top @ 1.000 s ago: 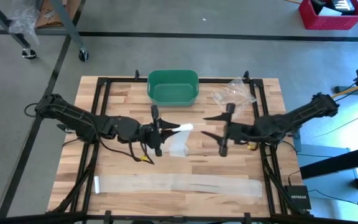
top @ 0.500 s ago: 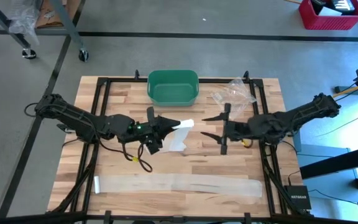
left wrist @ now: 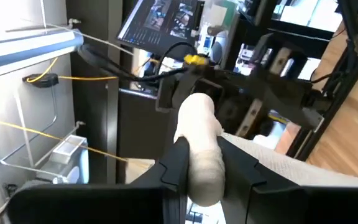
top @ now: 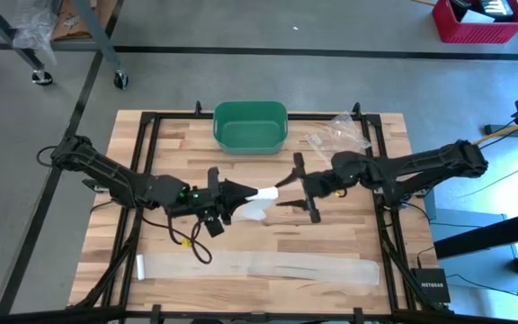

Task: Roll bandage
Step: Roll the top white bandage

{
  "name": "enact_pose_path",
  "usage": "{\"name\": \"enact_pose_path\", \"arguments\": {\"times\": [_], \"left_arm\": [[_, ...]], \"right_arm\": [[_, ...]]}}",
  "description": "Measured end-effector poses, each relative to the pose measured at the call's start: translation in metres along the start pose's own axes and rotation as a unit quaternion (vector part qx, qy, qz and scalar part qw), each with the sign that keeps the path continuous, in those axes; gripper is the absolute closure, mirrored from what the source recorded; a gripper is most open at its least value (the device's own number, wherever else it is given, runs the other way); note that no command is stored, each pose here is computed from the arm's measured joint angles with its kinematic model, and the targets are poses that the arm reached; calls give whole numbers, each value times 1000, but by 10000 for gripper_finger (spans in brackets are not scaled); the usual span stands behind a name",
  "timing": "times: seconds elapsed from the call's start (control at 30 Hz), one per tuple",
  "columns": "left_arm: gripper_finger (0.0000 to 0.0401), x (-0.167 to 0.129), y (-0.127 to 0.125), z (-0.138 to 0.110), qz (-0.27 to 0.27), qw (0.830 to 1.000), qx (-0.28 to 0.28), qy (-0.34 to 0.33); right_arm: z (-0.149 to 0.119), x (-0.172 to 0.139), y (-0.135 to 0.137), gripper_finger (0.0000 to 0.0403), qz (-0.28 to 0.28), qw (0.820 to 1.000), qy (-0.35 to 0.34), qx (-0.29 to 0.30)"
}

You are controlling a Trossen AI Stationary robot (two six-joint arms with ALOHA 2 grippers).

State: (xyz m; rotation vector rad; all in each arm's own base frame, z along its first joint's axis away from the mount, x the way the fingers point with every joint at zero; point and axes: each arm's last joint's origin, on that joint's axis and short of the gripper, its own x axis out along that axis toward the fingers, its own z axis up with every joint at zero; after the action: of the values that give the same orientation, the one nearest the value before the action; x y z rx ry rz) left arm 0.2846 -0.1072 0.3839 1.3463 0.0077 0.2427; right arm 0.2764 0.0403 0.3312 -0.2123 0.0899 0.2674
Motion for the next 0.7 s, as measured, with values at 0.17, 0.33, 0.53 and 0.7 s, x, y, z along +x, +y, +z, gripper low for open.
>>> {"name": "enact_pose_path", "arguments": {"times": [0.17, 0.33, 0.53, 0.7], "left_arm": [[347, 0, 2, 0, 9, 1000, -6, 7], [347, 0, 2, -1, 8, 1000, -21, 9], [347, -2, 2, 3, 11, 999, -43, 5], [347, -13, 16, 18, 71, 995, -68, -4]], "right_arm": [[-2, 4, 0, 240, 1, 1000, -1, 0], [1, 5, -1, 320, -6, 1000, -18, -4], [-8, 8, -1, 390, -15, 1000, 18, -11], [-16, 18, 10, 397, -17, 999, 38, -22]]}}
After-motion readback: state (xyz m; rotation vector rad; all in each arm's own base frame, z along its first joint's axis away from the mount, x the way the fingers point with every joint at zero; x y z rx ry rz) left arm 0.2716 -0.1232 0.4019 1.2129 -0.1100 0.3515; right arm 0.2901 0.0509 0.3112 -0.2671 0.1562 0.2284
